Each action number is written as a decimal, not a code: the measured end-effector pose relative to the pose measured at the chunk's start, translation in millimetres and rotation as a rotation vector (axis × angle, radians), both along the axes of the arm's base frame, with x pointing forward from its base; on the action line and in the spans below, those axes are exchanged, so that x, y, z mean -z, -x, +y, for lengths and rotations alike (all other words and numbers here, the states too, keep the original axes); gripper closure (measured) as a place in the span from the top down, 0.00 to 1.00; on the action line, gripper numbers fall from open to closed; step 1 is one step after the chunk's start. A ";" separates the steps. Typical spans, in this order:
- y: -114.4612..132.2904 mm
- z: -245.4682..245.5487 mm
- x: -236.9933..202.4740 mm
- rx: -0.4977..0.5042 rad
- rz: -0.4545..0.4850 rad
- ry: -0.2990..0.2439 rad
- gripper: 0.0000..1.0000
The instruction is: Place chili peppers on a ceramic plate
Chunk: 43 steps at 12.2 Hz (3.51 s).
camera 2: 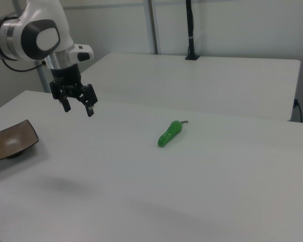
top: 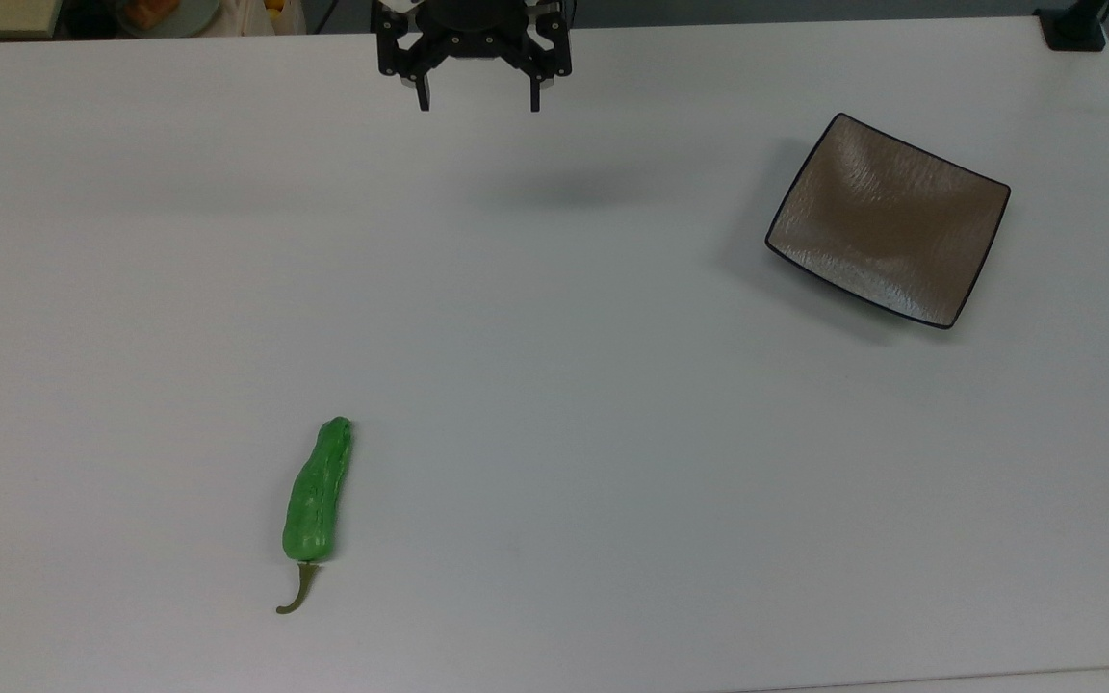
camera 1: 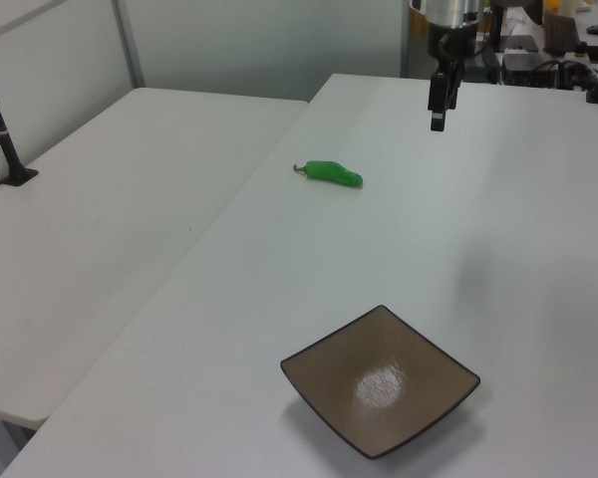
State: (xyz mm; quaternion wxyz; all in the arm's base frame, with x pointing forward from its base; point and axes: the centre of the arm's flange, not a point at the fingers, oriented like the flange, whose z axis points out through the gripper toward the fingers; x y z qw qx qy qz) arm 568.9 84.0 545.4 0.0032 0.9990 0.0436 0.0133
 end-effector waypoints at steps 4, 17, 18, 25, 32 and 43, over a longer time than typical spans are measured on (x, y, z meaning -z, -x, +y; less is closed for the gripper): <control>0.6 2.9 0.7 -0.005 0.001 0.000 1.00; 2.4 3.7 8.6 -0.008 0.018 0.003 1.00; 2.5 3.8 8.7 -0.008 0.018 0.003 1.00; -14.1 0.7 -3.2 0.000 -0.127 -0.018 1.00; -82.3 -60.1 58.6 0.079 -0.306 0.013 1.00; -186.5 -144.2 175.1 0.226 -0.522 0.011 1.00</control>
